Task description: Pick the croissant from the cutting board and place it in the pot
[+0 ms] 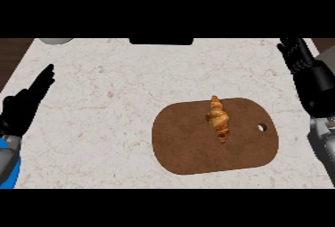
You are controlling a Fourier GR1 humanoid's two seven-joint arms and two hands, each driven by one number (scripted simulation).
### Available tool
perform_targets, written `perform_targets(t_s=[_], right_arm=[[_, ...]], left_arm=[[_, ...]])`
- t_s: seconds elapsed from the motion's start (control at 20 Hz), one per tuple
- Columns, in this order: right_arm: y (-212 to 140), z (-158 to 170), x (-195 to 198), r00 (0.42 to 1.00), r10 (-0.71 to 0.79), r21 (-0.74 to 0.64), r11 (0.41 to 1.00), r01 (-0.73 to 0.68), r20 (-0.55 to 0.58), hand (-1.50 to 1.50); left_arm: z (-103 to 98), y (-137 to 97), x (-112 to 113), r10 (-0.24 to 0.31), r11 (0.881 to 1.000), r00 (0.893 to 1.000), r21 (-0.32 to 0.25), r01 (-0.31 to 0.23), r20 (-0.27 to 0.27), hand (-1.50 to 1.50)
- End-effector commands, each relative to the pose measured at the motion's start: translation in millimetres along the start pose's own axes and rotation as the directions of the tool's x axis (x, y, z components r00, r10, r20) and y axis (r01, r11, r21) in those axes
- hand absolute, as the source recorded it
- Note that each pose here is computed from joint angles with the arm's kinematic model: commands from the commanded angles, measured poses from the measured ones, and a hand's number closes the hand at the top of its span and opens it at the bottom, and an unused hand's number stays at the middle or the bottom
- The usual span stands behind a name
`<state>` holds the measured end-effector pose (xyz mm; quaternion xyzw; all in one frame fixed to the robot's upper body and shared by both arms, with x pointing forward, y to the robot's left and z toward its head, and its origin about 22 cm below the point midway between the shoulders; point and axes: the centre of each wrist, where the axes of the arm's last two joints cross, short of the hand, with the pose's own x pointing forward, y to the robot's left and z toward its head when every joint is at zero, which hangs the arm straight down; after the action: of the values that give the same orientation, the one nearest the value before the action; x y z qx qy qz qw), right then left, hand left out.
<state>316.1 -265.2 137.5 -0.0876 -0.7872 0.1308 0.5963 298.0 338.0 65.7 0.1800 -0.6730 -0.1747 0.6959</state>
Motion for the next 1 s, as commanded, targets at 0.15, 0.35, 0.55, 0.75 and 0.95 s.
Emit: perform_targets(t_s=[0.15,0.35,0.55,0.75,0.95], right_arm=[[-27,26,17,0.900,0.096,-0.120,0.992,-0.049,0.426,1.50],[-85,57,-31,0.924,0.374,-0.532,0.800,-0.277,0.083,-1.50],[-3,113,-67,0.882,0.364,-0.532,0.831,-0.163,0.299,-1.50],[24,138,-53,0.805,0.367,-0.514,0.853,-0.092,0.466,-1.50],[47,177,-37,0.823,0.427,-0.484,0.848,-0.219,0.375,-1.50]], left_arm=[[14,-42,-3,0.243,0.962,0.966,0.108,-0.252,0.088,0.00],[29,-74,-13,0.409,0.898,0.909,0.146,-0.416,0.078,0.00],[45,-102,-11,0.425,0.891,0.893,0.109,-0.442,0.145,0.00],[47,-123,-21,0.424,0.893,0.893,0.092,-0.440,0.152,0.00],[56,-112,-5,0.433,0.888,0.888,0.096,-0.450,0.154,0.00]])
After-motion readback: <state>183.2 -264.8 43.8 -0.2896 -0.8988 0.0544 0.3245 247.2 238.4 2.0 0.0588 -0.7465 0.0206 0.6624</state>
